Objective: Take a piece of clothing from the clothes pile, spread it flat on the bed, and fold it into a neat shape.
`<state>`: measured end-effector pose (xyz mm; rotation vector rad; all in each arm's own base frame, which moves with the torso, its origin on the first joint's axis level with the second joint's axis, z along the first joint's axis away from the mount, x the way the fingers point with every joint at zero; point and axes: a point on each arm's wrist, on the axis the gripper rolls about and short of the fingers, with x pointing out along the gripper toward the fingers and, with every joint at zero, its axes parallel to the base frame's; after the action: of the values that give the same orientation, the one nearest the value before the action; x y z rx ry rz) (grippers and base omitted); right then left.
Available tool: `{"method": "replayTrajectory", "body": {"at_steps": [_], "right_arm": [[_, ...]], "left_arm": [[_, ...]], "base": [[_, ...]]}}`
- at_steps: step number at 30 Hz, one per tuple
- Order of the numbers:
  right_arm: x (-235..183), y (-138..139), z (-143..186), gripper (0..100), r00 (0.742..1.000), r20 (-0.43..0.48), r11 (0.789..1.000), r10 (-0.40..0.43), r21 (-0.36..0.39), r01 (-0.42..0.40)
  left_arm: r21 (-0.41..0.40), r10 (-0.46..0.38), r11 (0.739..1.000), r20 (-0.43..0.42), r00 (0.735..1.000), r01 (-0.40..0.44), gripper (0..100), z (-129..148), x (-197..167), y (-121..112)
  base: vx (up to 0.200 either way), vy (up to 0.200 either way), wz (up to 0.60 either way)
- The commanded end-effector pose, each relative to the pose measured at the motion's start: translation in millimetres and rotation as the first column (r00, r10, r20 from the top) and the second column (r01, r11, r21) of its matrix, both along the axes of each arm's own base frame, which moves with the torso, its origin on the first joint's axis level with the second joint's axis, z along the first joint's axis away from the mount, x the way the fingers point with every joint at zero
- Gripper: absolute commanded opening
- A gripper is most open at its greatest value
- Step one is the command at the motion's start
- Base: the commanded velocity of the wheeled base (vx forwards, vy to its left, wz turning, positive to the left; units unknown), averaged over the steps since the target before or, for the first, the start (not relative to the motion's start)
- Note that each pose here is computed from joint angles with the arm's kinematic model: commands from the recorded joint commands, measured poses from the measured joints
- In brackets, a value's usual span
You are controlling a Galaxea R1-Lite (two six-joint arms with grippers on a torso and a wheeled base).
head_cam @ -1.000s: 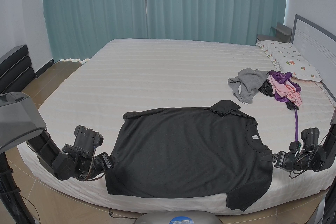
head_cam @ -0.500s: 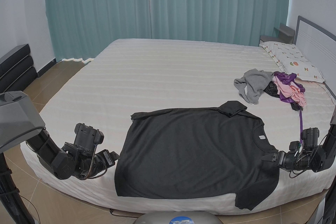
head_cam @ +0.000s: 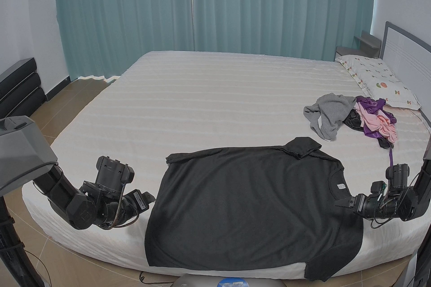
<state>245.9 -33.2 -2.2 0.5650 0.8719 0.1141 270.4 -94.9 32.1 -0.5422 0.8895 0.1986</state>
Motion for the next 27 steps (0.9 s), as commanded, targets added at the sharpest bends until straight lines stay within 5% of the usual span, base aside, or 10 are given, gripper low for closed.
{"method": "replayTrajectory", "body": {"at_steps": [1, 5, 20, 27], "right_arm": [[2, 0, 0, 100, 1.000, 0.004, 1.000, 0.001, 0.000, -0.001], [2, 1, 0, 100, 1.000, -0.004, 1.000, -0.010, 0.014, 0.010], [10, -2, -9, 100, 0.998, 0.051, 0.999, -0.036, 0.010, 0.036], [11, -2, -11, 100, 0.998, 0.046, 0.999, -0.046, 0.005, 0.046]], "left_arm": [[-0.028, 0.008, 1.000, 0.051, 0.999, -0.006, 100, 10, 12, -5], [-0.051, 0.012, 0.999, 0.123, 0.992, -0.006, 100, 22, 40, -14], [-0.123, 0.008, 0.992, 0.184, 0.983, 0.015, 100, -51, 166, -39], [-0.131, 0.034, 0.991, 0.257, 0.966, 0.000, 100, -55, 194, -43]], "base": [[0.000, 0.000, 0.00], [0.000, 0.000, 0.00], [0.000, 0.000, 0.00], [0.000, 0.000, 0.00]]}}
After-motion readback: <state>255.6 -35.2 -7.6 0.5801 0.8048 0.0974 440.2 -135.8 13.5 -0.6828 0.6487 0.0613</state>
